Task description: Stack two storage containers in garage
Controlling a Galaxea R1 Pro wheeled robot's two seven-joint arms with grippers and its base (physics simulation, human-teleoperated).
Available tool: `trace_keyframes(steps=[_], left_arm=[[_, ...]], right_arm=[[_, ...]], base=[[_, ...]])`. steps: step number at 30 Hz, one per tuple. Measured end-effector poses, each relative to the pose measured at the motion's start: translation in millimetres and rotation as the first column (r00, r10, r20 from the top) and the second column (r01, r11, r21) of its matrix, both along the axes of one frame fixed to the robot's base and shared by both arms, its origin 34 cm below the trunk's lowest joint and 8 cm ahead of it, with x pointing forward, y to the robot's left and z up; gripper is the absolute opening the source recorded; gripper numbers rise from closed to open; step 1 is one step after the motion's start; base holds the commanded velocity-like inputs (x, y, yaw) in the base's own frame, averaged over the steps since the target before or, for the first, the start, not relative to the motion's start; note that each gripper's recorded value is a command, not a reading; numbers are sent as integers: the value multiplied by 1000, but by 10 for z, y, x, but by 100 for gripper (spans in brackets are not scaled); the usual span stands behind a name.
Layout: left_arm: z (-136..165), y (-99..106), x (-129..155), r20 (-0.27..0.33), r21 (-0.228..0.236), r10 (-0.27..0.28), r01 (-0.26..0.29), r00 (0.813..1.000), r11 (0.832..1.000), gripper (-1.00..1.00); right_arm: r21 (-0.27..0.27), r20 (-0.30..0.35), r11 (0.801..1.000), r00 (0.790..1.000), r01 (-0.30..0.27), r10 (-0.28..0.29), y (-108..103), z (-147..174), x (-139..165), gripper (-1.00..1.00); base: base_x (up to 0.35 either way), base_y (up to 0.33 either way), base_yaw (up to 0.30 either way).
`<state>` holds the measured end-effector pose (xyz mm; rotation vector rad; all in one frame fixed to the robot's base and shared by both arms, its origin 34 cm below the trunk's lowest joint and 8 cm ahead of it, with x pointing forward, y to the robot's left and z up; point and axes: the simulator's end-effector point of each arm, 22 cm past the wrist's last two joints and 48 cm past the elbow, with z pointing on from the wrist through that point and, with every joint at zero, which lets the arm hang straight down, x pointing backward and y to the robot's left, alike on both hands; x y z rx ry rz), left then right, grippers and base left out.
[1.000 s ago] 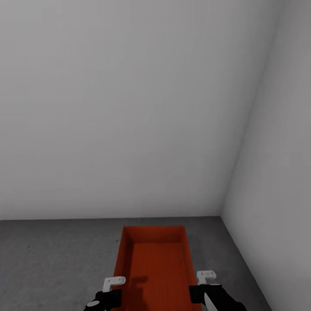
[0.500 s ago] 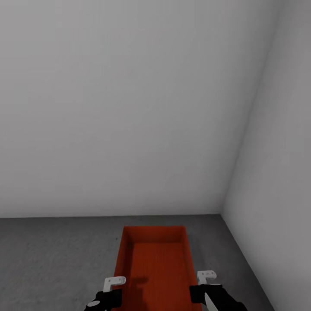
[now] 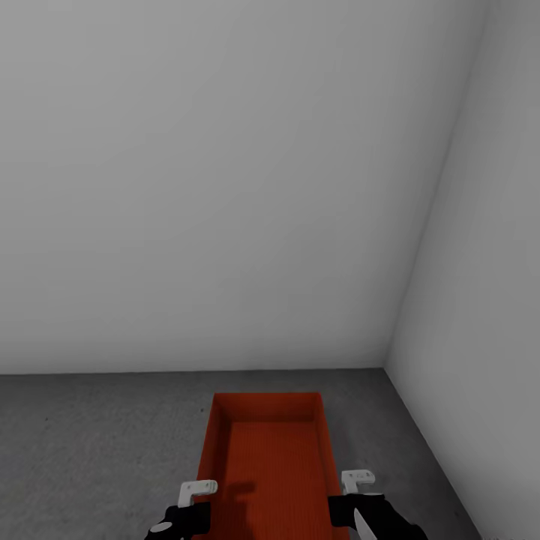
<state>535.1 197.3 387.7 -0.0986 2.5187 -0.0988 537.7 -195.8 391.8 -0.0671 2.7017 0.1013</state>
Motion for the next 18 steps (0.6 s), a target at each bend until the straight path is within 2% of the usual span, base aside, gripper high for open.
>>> trace_keyframes(steps=[18], left_arm=[[-378,-9,-73,1,1,0,0,1000,1000,-100]], right_arm=[[0,1,1000,1000,0,0,-10,-380,-73,-100]], base=[[0,0,0]])
